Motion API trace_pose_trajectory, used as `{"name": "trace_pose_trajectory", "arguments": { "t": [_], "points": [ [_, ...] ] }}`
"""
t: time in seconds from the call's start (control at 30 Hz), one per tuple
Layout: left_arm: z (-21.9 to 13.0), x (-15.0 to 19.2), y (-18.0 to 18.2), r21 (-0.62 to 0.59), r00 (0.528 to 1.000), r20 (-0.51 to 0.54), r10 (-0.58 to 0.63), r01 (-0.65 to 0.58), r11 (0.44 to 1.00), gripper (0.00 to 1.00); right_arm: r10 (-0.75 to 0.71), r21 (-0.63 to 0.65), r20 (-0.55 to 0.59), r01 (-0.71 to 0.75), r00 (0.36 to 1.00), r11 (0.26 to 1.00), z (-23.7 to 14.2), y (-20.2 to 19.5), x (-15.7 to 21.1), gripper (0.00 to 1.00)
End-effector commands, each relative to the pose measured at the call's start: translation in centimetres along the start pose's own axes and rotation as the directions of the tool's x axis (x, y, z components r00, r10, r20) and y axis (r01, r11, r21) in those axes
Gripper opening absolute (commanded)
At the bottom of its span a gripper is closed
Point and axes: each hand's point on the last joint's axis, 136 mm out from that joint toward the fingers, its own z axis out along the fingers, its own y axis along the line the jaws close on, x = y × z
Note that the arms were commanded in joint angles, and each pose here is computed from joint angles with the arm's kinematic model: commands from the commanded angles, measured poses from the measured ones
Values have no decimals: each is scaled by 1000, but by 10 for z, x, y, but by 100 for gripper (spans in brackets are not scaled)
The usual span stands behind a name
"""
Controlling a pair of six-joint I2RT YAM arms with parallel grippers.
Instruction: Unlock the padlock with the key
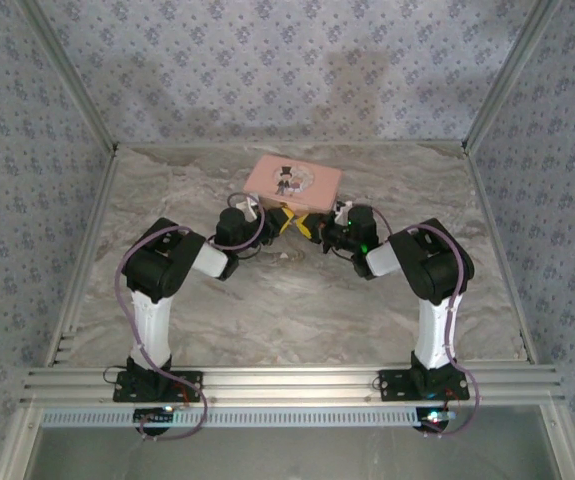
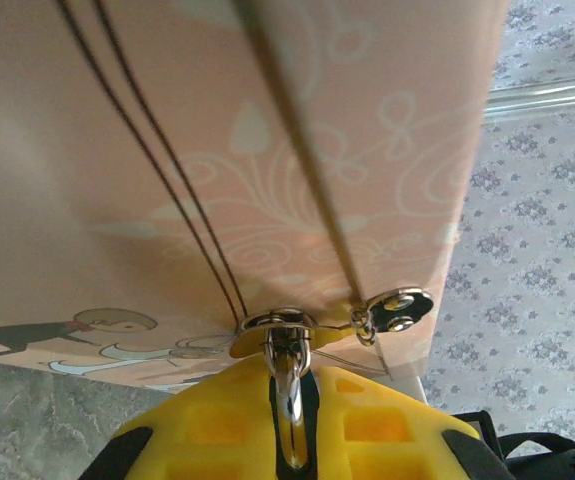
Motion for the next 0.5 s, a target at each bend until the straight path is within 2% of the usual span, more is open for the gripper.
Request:
{"name": "trace_pose_trajectory", "arguments": {
  "t": [0.0, 0.07, 0.17, 0.3, 0.37, 0.47],
  "points": [
    [1, 109, -76, 260, 906, -397, 149, -45, 965, 0, -44, 2, -19, 44, 999, 999, 9, 10, 4, 1],
    [0, 102, -70, 236, 920, -366, 140, -54, 970, 0, -38, 18, -12, 38, 999, 999, 1, 3, 2, 5],
    [-1, 84, -61, 198, 948, -294, 122, -64, 978, 0, -36, 61, -18, 37, 999, 997, -13, -12, 3, 18],
    [-2, 61, -46, 132, 970, -223, 98, -70, 989, 0, -55, 162, -53, 63, 997, 985, -37, -34, 12, 33],
    [-2, 53, -37, 90, 975, -208, 77, -60, 994, 0, -67, 205, -74, 81, 995, 975, -49, -44, 19, 37],
    [-2, 47, -33, 77, 980, -186, 73, -60, 995, 0, -106, 296, -137, 142, 985, 945, -67, -58, 32, 38]
  ]
}}
